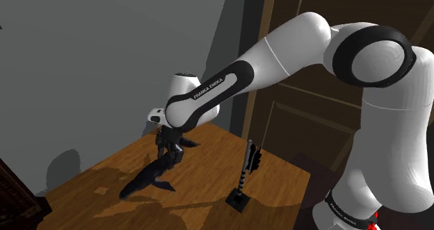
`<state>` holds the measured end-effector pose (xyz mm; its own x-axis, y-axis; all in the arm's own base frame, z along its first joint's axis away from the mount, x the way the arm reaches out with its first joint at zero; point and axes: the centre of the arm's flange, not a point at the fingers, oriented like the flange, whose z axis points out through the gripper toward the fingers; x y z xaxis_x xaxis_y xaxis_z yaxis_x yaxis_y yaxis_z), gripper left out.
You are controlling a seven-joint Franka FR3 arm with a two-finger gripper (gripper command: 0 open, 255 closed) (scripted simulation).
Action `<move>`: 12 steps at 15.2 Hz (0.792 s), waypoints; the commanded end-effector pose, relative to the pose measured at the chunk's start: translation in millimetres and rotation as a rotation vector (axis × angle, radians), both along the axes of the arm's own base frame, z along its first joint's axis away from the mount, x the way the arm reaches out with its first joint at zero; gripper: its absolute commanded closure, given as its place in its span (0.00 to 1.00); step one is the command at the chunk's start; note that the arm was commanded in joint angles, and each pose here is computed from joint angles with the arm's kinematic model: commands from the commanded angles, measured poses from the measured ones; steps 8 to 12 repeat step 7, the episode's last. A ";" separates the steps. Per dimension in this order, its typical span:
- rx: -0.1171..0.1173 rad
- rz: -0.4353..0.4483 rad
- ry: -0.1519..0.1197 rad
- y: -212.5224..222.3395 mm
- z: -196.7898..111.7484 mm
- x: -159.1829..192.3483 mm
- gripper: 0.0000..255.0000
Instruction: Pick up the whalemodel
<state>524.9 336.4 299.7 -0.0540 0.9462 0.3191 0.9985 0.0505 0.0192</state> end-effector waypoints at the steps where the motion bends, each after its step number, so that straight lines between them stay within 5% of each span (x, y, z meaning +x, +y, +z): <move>1: 0.000 0.000 0.000 0.3 10.4 1.4 1.00; 12: 0.000 0.000 0.000 0.3 32.3 1.3 1.00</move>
